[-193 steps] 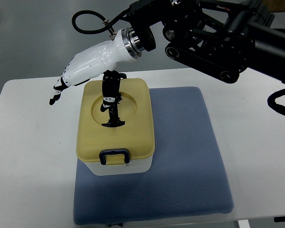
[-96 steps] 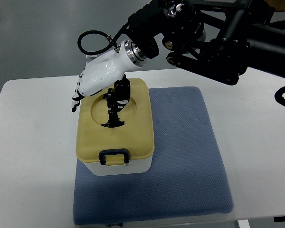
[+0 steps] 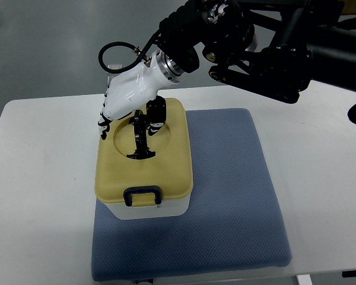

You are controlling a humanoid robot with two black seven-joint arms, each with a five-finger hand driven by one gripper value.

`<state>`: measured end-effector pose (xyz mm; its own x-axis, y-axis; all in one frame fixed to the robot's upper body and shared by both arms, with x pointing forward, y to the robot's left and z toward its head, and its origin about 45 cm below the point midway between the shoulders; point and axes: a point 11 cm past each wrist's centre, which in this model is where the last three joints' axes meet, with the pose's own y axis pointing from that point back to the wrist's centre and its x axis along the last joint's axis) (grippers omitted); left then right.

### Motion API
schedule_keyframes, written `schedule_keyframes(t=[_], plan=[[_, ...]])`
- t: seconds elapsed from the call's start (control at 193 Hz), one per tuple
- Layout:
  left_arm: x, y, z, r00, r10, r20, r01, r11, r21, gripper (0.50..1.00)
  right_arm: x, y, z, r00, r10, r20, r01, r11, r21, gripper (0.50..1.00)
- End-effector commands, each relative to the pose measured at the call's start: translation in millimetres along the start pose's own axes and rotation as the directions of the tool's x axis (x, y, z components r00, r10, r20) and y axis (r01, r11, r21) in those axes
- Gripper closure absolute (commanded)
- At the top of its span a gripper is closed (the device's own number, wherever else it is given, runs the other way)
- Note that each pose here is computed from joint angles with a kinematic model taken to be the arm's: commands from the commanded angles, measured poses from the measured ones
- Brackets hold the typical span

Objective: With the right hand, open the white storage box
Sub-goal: 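Lower the right hand onto the black handle and close fingers around it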

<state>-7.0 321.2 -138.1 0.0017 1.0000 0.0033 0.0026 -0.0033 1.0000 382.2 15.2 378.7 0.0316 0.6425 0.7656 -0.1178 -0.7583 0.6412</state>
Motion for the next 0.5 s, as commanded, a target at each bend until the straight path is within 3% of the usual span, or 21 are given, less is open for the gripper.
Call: schedule_keyframes(t=[0.0, 0.492], plan=[[0.0, 0.0, 0.0, 1.0, 0.0, 0.0, 0.0, 1.0, 0.0, 0.5, -1.6, -0.5, 0.5, 1.0, -0.006, -0.006, 0.006, 1.0, -0.004, 0.683], [0.0, 0.0, 0.0, 1.0, 0.0, 0.0, 0.0, 1.0, 0.0, 0.5, -4.9, 0.8, 0.4, 1.0, -0.013, -0.016, 0.013, 1.0, -0.006, 0.728]])
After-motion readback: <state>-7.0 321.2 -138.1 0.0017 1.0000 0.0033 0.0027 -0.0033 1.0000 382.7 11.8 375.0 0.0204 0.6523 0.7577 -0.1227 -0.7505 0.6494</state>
